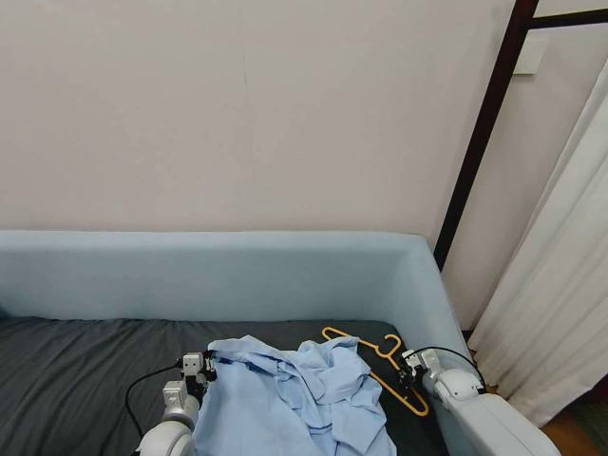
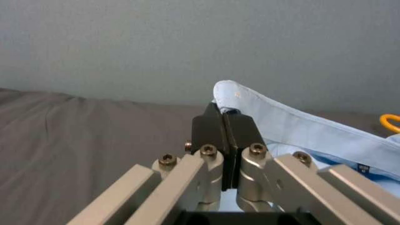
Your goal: Pick up the clothes from the sofa and hang them on the clothes hanger.
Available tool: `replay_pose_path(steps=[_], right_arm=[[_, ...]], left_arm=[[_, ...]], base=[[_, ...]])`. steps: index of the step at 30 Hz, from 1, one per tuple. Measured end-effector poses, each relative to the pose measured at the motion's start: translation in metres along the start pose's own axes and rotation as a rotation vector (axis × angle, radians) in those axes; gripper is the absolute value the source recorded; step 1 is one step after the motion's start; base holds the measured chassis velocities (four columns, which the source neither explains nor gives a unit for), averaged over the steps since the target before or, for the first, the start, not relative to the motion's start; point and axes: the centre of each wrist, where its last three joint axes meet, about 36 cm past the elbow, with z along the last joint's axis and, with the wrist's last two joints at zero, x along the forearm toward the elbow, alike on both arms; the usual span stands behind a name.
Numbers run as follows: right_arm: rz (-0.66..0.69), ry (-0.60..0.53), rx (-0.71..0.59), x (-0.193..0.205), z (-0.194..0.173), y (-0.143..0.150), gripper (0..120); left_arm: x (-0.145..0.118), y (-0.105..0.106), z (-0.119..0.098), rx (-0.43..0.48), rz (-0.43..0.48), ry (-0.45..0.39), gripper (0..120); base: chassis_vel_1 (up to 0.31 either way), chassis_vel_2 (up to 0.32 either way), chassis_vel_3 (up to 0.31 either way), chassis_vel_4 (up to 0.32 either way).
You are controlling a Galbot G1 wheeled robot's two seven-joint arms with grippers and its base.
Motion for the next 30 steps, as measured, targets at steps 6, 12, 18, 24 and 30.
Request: replay_pose_path(steps=[6, 12, 18, 24, 30], right_arm=[[0.043, -0.125, 0.028, 0.016, -0.018, 0.006, 5], [0.132, -0.306, 0.134, 0.044, -0.045, 0.013, 5], [0.165, -0.415, 0.174, 0.069, -0.059, 0.017, 5], [0.218, -0.525, 0.305, 0.1, -0.05, 0.02, 5], [0.242, -0.576, 0.431, 0.122, -0.026, 0.036, 5]], left_arm=[[0.002, -0.001, -0.001, -0.002, 0.007, 0.001, 0], [0.008, -0.003, -0.004, -0.003, 0.026, 0.001, 0], [0.012, -0.006, -0.012, 0.001, 0.047, -0.002, 0], [0.016, -0.007, -0.023, 0.004, 0.075, -0.008, 0], [0.018, -0.014, -0.03, 0.029, 0.092, -0.003, 0]], base=[[0.0, 0.0, 0.0, 0.0], [0.0, 0.0, 0.0, 0.0], [0.0, 0.0, 0.0, 0.0], [0.0, 0.0, 0.0, 0.0], [0.0, 0.0, 0.0, 0.0]])
